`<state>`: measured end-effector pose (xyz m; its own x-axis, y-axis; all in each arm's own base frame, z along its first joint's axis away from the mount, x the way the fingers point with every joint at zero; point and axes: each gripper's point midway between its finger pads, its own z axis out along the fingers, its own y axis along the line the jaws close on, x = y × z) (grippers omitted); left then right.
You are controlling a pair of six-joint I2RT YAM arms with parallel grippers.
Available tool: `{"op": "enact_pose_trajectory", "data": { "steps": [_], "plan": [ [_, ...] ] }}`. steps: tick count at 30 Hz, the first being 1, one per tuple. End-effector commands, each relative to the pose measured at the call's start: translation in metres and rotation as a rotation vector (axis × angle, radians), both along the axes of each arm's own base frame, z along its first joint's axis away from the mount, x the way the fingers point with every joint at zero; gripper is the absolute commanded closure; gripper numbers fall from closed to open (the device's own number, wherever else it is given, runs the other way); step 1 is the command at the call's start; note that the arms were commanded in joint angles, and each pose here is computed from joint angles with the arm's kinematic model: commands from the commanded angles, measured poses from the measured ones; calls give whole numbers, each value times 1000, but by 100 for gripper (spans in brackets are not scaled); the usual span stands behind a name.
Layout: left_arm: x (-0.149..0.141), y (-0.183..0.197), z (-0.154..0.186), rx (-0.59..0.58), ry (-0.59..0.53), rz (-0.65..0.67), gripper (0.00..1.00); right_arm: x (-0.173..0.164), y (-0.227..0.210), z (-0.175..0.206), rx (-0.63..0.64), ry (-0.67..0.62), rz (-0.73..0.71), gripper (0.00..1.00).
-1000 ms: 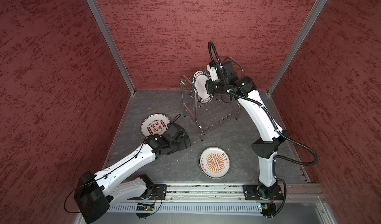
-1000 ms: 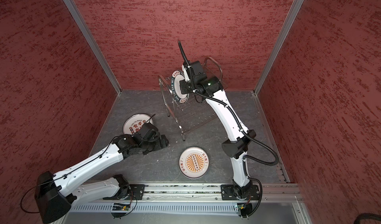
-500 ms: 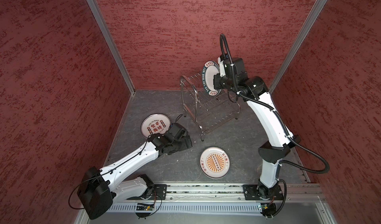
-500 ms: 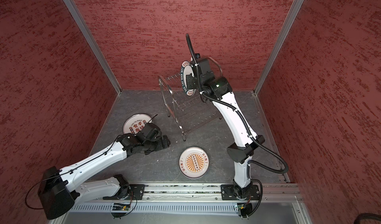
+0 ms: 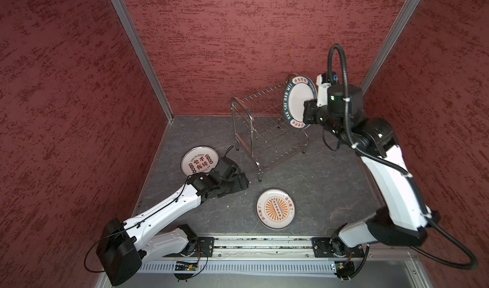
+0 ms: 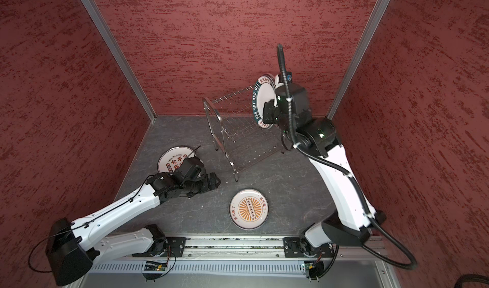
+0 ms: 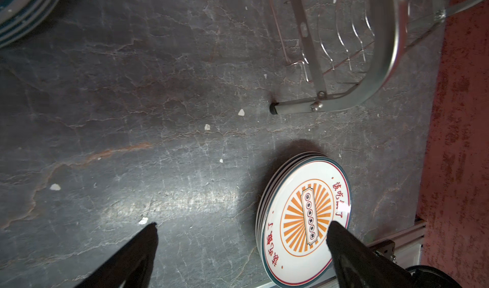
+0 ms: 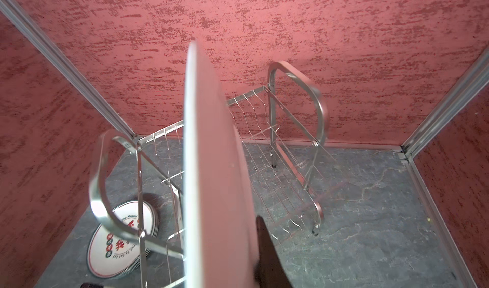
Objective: Unload the plates from the dish rack
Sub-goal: Place the plate among the plates.
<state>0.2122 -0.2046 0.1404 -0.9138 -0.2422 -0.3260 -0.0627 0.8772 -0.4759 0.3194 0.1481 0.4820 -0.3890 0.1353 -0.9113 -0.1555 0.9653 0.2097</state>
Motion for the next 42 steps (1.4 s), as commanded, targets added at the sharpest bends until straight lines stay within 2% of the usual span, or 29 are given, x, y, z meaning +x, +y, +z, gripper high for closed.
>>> {"op": "enact_pose_trajectory", "data": {
  "steps": [1,5,11,17,21,29,37,40,42],
  "plan": [
    [2,-28,24,-87,-73,-82,1,-45,-12,-15,137,57,41,100],
    [-4,-51,37,-146,-111,-138,0,-86,-5,-72,254,209,142,100],
    [-13,-73,54,-241,-151,-182,0,-118,7,-151,368,382,216,100],
    [-16,-85,66,-356,-186,-209,1,-136,35,-191,489,479,354,100],
    [-13,-93,71,-394,-207,-222,8,-139,52,-203,556,517,431,100],
    [-9,-111,72,-470,-206,-260,28,-142,76,-208,664,547,554,100],
    [-13,-116,76,-534,-192,-286,59,-144,84,-214,722,561,593,100],
    [-17,-113,76,-544,-189,-291,69,-144,85,-217,733,566,600,89],
    [-20,-112,72,-551,-170,-293,80,-143,85,-219,731,566,597,78]
  ]
}}
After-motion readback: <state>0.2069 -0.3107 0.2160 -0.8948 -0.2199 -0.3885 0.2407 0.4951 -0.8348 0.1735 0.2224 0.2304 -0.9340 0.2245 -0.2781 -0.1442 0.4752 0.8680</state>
